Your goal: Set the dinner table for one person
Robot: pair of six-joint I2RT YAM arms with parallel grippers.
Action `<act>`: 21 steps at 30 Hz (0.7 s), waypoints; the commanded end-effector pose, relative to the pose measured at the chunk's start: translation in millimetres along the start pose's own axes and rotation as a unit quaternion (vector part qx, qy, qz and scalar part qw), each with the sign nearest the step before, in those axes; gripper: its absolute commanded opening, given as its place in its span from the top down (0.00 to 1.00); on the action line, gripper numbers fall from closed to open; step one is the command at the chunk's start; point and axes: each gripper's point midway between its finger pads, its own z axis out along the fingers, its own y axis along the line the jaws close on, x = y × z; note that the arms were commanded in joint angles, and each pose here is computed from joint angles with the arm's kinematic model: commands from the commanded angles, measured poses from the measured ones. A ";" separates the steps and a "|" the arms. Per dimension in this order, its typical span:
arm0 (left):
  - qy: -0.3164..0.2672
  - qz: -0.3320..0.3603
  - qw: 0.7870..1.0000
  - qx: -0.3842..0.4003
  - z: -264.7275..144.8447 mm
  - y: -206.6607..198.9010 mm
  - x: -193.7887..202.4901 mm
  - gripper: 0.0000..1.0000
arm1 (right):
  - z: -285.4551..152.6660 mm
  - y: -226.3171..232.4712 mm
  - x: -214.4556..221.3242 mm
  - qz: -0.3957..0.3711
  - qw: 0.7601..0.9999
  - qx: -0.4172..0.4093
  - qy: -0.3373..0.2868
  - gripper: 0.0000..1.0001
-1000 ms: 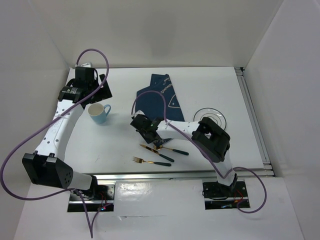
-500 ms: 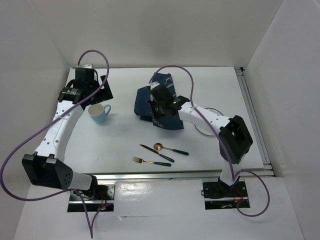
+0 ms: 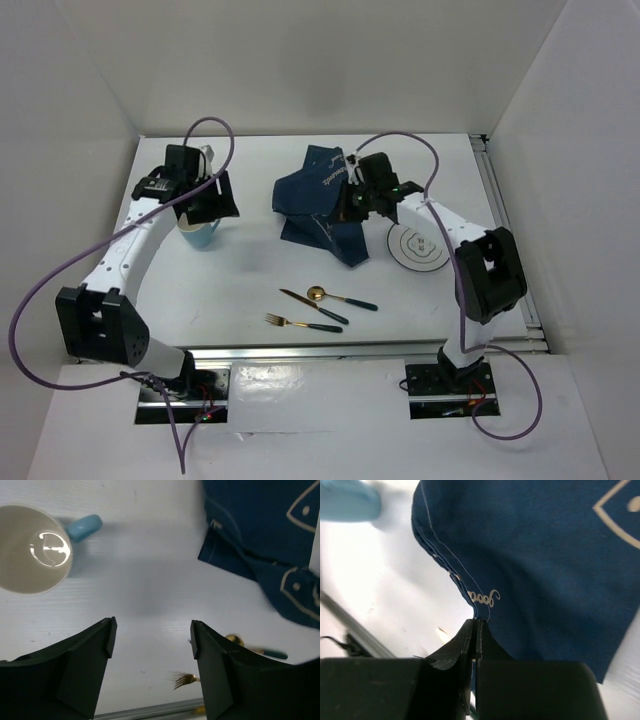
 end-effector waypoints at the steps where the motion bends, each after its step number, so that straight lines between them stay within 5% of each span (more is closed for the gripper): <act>1: 0.075 0.028 0.993 0.085 19.6 -27.5 33.4 0.24 | -33.0 26.3 -39.8 0.019 0.995 -0.082 -0.058 1.00; 3: 0.124 0.014 0.987 0.103 33.7 -39.8 57.3 0.38 | -34.6 17.7 -47.7 0.030 0.993 -0.089 -0.064 1.00; 7: 0.164 -0.022 0.978 0.129 56.0 -57.4 85.5 0.43 | -39.1 3.7 -58.2 0.060 0.990 -0.104 -0.071 1.00; 21: 0.205 -0.056 0.975 0.061 141.0 -81.6 95.8 0.21 | -67.7 -35.9 -74.9 0.099 0.984 -0.110 -0.102 1.00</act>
